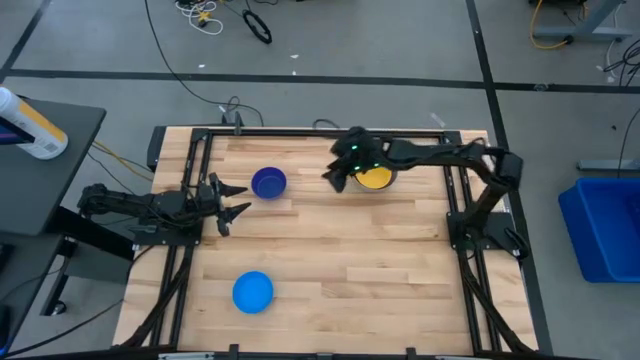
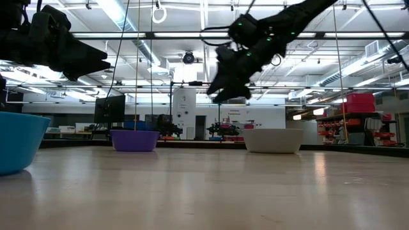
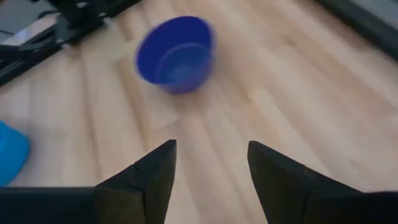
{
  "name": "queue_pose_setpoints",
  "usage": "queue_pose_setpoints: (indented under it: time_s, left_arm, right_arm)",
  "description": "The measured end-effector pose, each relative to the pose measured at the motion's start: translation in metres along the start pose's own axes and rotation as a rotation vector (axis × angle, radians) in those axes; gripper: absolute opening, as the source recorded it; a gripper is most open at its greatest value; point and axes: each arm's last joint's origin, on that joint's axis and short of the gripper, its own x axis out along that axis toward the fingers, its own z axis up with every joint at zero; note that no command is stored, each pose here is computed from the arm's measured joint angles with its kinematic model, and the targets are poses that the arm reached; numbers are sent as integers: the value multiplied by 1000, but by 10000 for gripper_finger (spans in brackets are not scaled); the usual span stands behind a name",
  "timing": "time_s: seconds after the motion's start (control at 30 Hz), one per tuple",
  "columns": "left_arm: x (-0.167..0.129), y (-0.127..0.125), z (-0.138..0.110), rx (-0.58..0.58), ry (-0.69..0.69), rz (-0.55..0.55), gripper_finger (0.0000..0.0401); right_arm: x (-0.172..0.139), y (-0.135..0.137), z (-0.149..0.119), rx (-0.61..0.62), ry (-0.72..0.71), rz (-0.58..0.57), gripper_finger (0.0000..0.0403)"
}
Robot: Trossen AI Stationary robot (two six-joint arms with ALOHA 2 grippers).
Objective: Nest bowls inside each other
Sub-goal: Stack the dark blue bowl on the yellow bowl
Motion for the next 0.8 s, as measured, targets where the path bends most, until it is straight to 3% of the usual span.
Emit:
queue_pose_setpoints:
  time_s: [0.17, 0.4, 0.8]
  left_arm:
    - [0, 0, 0, -2, -3, 0, 233]
    - [0, 0, 1, -4, -7, 0, 233]
    - [0, 0, 2, -12, -26, -1, 233]
  right_arm:
    - [41, 11, 21, 14, 57, 70, 215]
    - [91, 15, 46, 7, 168, 76, 211]
    - [125, 11, 57, 76, 166, 119, 215]
